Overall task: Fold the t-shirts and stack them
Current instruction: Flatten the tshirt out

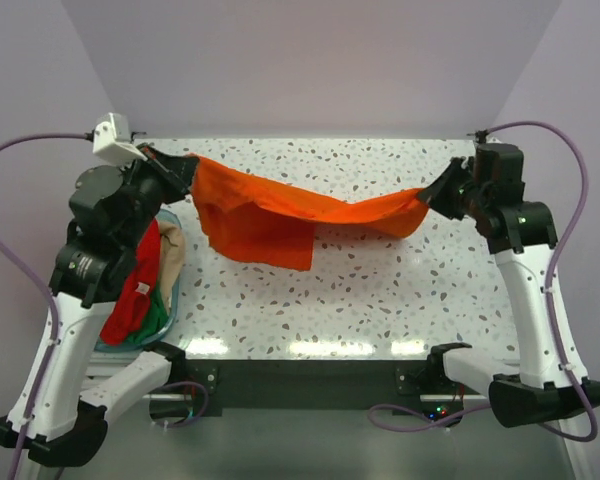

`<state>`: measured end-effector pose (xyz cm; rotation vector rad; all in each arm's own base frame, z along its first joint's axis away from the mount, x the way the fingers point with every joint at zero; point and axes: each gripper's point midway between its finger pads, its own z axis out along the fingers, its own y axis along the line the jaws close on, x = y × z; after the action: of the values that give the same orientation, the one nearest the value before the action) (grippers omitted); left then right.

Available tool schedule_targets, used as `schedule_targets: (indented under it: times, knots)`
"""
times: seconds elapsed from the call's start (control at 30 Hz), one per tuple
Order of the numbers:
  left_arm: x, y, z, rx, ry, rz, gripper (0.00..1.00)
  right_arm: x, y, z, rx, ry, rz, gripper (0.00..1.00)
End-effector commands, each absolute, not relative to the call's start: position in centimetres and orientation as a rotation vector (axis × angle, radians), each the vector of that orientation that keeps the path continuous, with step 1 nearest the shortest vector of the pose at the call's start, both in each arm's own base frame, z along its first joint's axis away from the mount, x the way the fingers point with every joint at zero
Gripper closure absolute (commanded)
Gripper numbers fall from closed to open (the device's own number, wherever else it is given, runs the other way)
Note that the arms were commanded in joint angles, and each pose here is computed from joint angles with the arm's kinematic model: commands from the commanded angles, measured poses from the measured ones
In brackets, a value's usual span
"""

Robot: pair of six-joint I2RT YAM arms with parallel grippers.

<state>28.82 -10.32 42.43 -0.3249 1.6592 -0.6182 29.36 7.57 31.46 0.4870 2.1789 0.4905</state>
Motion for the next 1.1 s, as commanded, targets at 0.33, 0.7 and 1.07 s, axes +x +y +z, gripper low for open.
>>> schedule_targets:
  times: [0.33,0.7,1.07]
  knots:
    - [23.6,-8.9,55.5,-0.238,1.419,-0.681,1.00,26.6,6.8,46.7,0.343,1.865,0.539,1.00]
    - [35.2,-11.3,54.4,-0.241,1.414,-0.572,1.00,37.8,7.8,44.8,0.360,1.867,0.558,1.00]
    - [52.1,-10.0,59.1,-0.147,1.239,-0.663,1.00,52.8,8.2,49.3,0.335,1.622,0.801,1.00]
